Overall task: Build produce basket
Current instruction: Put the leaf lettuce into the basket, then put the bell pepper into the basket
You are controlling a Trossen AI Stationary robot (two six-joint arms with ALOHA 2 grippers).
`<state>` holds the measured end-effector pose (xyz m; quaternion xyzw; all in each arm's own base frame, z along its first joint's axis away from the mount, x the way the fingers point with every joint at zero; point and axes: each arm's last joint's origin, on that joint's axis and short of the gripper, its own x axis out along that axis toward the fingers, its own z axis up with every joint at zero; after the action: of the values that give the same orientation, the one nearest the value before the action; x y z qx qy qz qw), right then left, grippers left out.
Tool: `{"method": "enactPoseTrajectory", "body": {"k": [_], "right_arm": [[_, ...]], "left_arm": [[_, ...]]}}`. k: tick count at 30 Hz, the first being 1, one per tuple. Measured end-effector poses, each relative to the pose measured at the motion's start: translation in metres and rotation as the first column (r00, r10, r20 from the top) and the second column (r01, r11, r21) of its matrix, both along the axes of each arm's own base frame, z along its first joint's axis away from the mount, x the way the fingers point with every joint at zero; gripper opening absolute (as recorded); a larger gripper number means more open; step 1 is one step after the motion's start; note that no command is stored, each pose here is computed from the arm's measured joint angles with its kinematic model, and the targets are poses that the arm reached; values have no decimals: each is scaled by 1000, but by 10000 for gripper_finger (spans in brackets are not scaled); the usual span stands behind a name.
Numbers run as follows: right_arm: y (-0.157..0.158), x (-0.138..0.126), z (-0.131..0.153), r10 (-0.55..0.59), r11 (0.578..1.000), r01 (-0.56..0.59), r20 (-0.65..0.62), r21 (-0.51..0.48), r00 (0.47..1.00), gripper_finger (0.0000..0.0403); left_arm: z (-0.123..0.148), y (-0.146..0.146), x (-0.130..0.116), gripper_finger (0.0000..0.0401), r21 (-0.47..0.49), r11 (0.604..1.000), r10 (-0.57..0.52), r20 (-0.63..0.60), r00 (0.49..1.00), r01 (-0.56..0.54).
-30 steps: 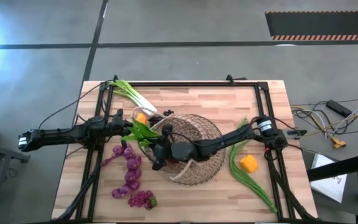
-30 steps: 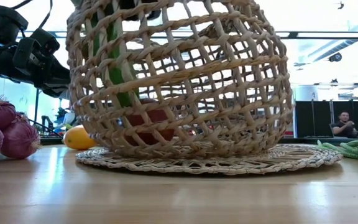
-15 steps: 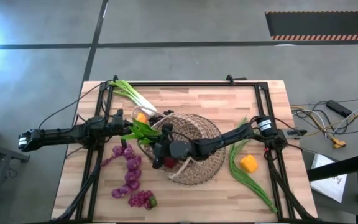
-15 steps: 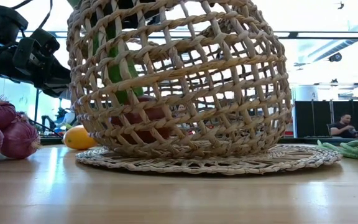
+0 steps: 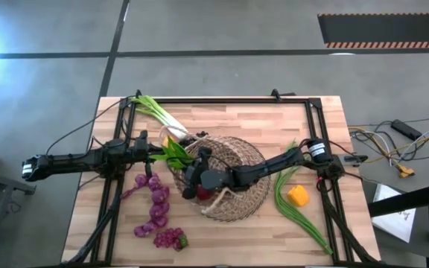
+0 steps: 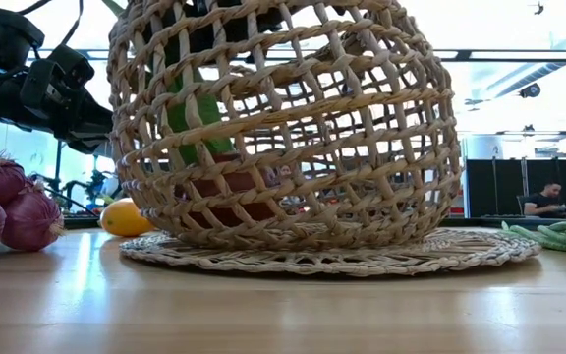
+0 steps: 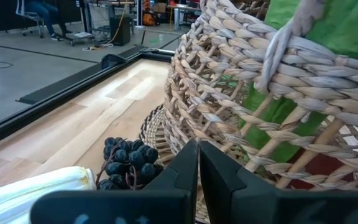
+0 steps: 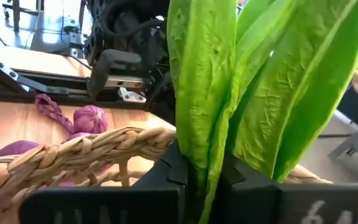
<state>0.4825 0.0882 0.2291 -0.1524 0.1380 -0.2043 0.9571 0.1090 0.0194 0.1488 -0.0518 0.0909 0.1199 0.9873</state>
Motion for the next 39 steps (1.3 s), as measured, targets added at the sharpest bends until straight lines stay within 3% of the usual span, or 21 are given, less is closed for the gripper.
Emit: {"method": "enactPoseTrajectory", "body": {"k": [8, 13, 16, 19, 24, 28, 34, 39], "right_arm": [[0, -1, -3, -5, 999, 5, -12, 47, 1000, 13], [1, -2, -1, 16, 992, -8, -60, 128, 998, 15], [1, -2, 5, 24, 992, -11, -103, 127, 994, 37], [3, -1, 13, 31, 989, -11, -138, 144, 990, 83], [4, -2, 36, 47, 984, -7, -228, 175, 973, 171], [7, -7, 70, 43, 981, 9, -263, 192, 964, 214], [30, -20, 120, 87, 976, -37, -229, 214, 970, 230], [74, -41, 151, 151, 961, -112, -139, 254, 979, 219]], "left_arm": [[0, 0, 0, 0, 0, 1000, 0, 0, 1000, 0], [0, 0, 0, 0, 0, 1000, 0, 0, 1000, 0], [0, 0, 0, 0, 0, 1000, 0, 0, 1000, 0], [0, 0, 0, 0, 0, 1000, 0, 0, 1000, 0], [0, 0, 0, 0, 0, 1000, 0, 0, 1000, 0], [0, 0, 0, 0, 0, 1000, 0, 0, 1000, 0], [0, 0, 0, 0, 0, 1000, 0, 0, 1000, 0], [0, 0, 0, 0, 0, 1000, 0, 0, 1000, 0]]}}
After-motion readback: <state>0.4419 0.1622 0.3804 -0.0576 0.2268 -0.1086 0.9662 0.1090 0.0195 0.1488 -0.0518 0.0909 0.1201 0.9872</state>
